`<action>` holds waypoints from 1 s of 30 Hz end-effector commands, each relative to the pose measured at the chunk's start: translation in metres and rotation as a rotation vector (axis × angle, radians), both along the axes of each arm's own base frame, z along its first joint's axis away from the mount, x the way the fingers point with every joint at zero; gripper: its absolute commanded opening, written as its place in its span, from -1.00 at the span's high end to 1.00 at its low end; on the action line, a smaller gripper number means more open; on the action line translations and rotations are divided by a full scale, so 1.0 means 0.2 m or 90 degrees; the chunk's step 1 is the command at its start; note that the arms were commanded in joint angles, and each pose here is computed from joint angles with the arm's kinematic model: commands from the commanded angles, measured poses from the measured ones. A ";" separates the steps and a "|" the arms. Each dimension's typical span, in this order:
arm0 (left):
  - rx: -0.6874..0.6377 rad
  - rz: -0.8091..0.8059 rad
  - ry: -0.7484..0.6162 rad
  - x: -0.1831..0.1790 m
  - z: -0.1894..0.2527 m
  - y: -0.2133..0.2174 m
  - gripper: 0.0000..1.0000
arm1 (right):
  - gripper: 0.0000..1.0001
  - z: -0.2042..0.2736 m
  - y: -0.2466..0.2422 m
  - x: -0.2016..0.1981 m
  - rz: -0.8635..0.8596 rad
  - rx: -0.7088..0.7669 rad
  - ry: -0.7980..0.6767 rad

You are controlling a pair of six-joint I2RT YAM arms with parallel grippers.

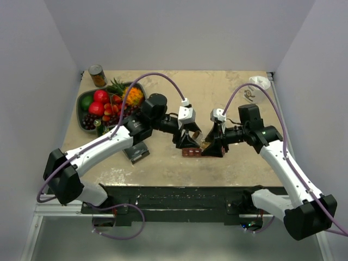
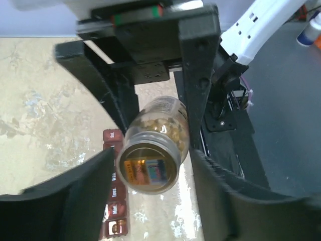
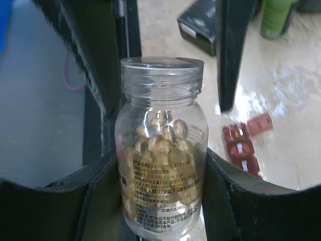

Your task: Sort the pills into containers

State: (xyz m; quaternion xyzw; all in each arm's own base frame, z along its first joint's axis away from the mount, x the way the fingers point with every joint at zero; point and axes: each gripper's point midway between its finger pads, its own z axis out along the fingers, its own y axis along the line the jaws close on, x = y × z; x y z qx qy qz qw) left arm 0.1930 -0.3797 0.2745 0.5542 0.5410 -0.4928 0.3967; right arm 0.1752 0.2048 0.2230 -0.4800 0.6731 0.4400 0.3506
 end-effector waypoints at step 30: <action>-0.221 0.354 0.460 0.15 0.17 0.40 -0.85 | 1.00 0.09 -0.13 0.23 -0.052 -0.123 -0.266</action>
